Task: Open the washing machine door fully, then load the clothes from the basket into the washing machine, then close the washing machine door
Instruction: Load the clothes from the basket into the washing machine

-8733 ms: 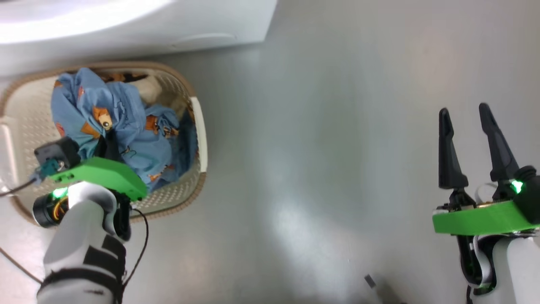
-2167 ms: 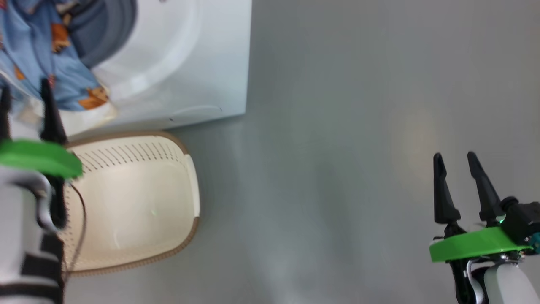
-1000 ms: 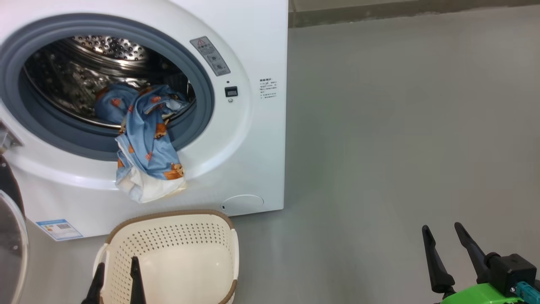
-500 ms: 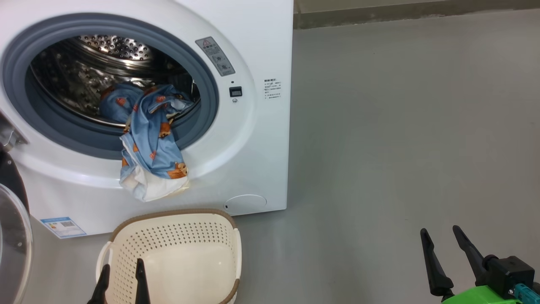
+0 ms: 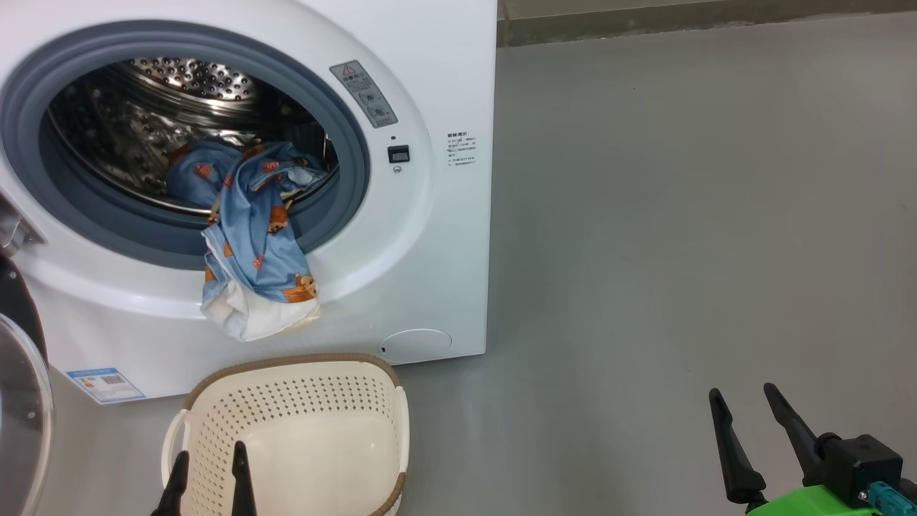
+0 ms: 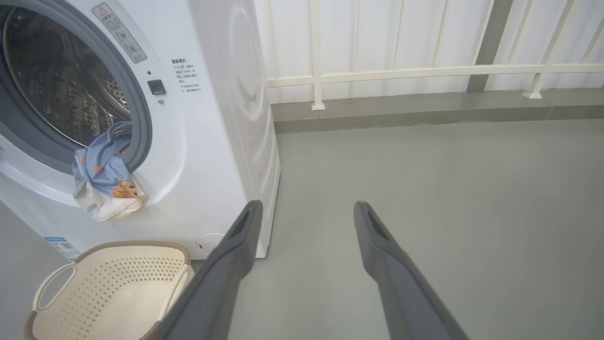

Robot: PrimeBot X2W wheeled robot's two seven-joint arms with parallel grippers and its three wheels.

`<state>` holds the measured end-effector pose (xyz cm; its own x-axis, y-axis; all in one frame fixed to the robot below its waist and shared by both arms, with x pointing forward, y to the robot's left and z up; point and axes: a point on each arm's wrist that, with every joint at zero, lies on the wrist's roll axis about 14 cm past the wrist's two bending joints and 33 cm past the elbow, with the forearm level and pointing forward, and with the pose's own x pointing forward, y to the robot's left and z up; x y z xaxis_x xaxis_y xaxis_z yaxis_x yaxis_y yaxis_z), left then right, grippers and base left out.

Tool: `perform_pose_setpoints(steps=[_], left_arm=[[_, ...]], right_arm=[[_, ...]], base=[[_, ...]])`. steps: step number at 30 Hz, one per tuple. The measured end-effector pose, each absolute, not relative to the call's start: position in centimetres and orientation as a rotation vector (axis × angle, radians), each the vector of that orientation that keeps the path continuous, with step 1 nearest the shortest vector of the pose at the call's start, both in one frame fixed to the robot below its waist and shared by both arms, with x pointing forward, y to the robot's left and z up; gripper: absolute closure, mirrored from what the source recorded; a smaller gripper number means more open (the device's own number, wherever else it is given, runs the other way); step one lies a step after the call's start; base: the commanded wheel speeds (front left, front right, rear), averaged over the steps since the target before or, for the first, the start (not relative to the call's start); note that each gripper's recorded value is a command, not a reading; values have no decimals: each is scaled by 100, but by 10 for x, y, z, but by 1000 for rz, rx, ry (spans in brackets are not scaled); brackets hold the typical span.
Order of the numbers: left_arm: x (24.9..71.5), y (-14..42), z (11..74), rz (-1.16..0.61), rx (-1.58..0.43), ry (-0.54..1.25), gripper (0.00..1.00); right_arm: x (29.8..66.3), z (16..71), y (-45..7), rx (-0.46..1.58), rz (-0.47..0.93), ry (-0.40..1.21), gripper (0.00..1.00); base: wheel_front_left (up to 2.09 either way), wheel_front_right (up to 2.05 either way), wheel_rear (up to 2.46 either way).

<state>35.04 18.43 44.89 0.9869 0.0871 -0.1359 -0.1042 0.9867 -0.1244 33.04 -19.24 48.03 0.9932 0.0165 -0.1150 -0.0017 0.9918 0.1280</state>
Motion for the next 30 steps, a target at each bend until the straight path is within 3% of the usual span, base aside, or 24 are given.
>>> perform_pose_setpoints(steps=[12, 30], left_arm=[[361, 184, 432, 103, -153, 206, 0], [451, 170, 361, 25, -182, 546, 0]], right_arm=[[333, 474, -191, 137, 10, 136, 0], [360, 461, -209, 135, -53, 133, 0]], base=[[0, 0, 0], [0, 0, 0]])
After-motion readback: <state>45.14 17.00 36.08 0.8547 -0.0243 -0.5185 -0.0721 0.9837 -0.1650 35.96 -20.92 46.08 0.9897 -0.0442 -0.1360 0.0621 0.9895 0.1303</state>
